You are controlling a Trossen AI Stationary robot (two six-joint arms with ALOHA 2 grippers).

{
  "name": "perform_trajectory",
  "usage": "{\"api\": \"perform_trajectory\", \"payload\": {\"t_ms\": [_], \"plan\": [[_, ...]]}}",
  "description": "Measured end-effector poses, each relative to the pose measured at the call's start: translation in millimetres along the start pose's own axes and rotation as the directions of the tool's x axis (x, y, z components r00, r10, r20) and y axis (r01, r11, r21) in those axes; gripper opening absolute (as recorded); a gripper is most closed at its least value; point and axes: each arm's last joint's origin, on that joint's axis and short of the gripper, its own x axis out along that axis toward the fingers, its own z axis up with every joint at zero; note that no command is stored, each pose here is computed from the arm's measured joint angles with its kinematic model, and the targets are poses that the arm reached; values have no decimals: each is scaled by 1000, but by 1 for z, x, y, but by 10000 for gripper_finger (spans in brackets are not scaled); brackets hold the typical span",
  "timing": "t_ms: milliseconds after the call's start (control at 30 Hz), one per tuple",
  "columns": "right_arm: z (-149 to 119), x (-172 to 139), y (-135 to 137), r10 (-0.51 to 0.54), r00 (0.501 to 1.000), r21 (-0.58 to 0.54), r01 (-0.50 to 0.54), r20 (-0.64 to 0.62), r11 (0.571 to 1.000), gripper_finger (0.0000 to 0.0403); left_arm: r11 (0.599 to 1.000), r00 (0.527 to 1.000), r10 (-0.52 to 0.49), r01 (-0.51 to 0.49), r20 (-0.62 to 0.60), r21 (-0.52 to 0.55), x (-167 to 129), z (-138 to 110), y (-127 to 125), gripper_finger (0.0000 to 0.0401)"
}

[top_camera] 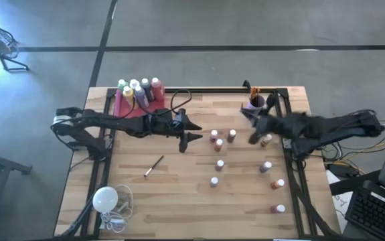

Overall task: Pick & Place Paint Supplies
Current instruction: Put the silver paint brush into the purple cup

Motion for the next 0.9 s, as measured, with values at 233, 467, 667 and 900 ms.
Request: {"api": "perform_trajectory", "payload": {"t_ms": [233,467,667,900], "plan": [[-17,-28,-54,-40,996,290,60,-74,955,8,1000,1000,-2,2,1,3,0,0,-1,175],[-31,-36,-66,-1,999,391,14,-33,920,8,1000,1000,-2,2,0,17,0,0,-1,174],[-39,-25,-68,-6,996,396,41,-90,917,8,1000,1000,-2,3,-1,17,0,0,-1,174],[-48,-12,-77,37,992,452,21,-117,892,8,999,999,-19,20,-27,48,1,-5,-7,174]]}}
